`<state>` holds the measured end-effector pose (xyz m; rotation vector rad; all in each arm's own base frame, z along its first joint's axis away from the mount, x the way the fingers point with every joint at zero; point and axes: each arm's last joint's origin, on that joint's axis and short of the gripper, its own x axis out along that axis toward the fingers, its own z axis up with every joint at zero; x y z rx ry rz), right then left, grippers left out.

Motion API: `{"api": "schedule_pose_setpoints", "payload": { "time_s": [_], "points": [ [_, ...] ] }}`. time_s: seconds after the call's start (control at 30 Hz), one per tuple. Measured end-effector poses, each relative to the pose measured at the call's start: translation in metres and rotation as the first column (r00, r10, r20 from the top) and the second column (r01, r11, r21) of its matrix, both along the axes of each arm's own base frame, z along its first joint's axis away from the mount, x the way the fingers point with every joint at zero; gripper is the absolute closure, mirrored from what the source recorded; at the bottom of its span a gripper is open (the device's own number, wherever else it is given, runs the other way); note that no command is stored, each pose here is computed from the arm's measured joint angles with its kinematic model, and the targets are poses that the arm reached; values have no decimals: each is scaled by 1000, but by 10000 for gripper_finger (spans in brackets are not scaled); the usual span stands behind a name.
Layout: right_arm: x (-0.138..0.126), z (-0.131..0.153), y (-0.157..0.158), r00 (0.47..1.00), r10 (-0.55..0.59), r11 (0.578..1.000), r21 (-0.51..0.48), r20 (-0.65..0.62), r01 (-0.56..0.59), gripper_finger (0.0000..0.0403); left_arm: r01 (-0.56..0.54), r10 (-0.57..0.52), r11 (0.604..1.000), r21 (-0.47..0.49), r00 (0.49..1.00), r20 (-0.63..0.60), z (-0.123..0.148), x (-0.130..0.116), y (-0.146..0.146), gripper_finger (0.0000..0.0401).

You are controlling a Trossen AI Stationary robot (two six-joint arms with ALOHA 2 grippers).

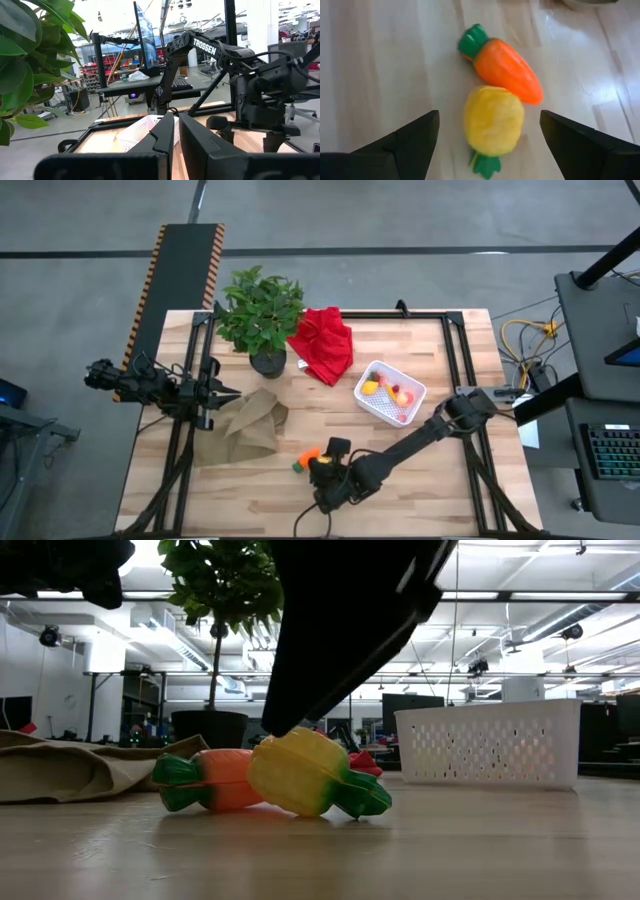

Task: Pick and placing Produce into tupperware
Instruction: Put the yellow pineapple into the white bin

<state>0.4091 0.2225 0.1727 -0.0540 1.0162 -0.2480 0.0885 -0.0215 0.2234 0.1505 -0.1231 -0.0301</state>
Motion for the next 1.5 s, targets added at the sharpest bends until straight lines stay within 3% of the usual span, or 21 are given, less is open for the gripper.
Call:
{"api": "schedule_pose_setpoints", "payload": {
  "time_s": [0.5, 0.77, 1.17, 1.5],
  "points": [
    [4, -23, -18, 1000, -21, 999, 46, -21, 22, 67, 0, 0, 1000, -1, 1000, -1, 0, 0, 0, 386],
    [5, -42, -23, 1000, 0, 991, 136, 5, -1, 73, 1, -1, 1000, -1, 1000, -1, 0, 0, 0, 386],
    [4, -42, -23, 1000, -10, 989, 147, 4, 9, 77, 1, -1, 1000, -1, 1000, -2, 0, 0, 0, 386],
    [4, -42, -23, 1000, -19, 988, 150, 6, 18, 150, 1, -1, 1000, -1, 1000, -2, 0, 0, 0, 386]
  ]
}}
